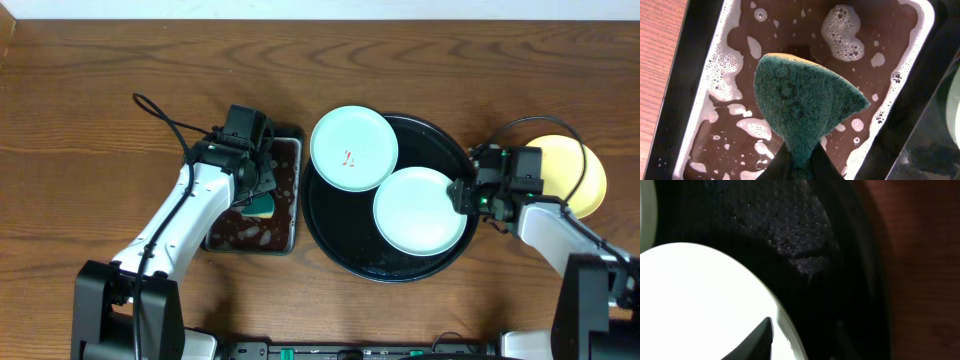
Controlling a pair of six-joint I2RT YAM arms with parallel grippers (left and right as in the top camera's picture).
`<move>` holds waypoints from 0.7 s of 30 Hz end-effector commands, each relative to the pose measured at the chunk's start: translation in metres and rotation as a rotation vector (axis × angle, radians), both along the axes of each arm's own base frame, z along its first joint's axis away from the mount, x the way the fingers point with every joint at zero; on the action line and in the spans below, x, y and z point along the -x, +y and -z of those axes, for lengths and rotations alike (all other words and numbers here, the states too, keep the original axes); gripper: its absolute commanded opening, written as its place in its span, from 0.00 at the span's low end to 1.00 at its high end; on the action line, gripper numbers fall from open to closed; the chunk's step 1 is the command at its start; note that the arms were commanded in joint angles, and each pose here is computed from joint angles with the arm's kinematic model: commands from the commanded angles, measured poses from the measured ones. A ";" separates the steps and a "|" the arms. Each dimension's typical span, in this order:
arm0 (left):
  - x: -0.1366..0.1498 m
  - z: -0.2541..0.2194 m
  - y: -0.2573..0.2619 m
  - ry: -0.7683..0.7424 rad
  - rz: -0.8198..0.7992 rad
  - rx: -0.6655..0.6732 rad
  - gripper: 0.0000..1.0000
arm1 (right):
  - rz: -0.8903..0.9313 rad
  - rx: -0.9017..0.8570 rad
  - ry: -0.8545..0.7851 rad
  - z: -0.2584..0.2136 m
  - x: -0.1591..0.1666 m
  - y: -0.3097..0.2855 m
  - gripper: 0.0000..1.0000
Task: Clean dirty plates on tray and stack at the side
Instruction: 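Return the sponge to the basin with the left gripper, then lift the right green plate off the tray with the right gripper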
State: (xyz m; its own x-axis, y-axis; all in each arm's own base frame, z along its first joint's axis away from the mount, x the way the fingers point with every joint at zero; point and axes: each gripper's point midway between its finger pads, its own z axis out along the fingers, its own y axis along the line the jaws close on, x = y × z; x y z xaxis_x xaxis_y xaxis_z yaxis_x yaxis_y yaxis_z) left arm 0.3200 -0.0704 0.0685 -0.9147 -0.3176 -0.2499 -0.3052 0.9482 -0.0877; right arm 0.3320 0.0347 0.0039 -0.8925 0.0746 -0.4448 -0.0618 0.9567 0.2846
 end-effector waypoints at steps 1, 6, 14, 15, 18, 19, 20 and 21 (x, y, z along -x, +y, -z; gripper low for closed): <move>0.002 0.003 0.004 0.006 0.005 -0.019 0.08 | -0.045 -0.018 0.051 0.014 0.008 0.011 0.24; 0.000 0.003 0.004 -0.002 0.005 -0.016 0.08 | -0.063 -0.052 0.087 0.020 0.015 0.018 0.01; -0.001 0.003 0.004 -0.006 0.005 -0.015 0.08 | -0.080 -0.035 0.025 0.004 0.007 0.016 0.01; -0.001 0.003 0.004 -0.006 0.005 -0.015 0.08 | -0.085 -0.028 0.009 0.000 0.006 0.015 0.01; -0.001 0.003 0.004 -0.007 0.005 -0.015 0.08 | -0.078 0.028 -0.057 -0.017 -0.002 0.006 0.01; -0.001 0.003 0.004 -0.007 0.005 -0.015 0.08 | -0.066 0.053 -0.079 -0.023 -0.005 0.002 0.01; -0.001 0.003 0.003 -0.007 0.005 -0.015 0.08 | -0.049 0.084 -0.104 -0.030 -0.008 -0.004 0.01; -0.002 0.002 0.003 -0.009 0.005 -0.015 0.08 | -0.039 0.115 -0.131 -0.038 -0.010 -0.009 0.01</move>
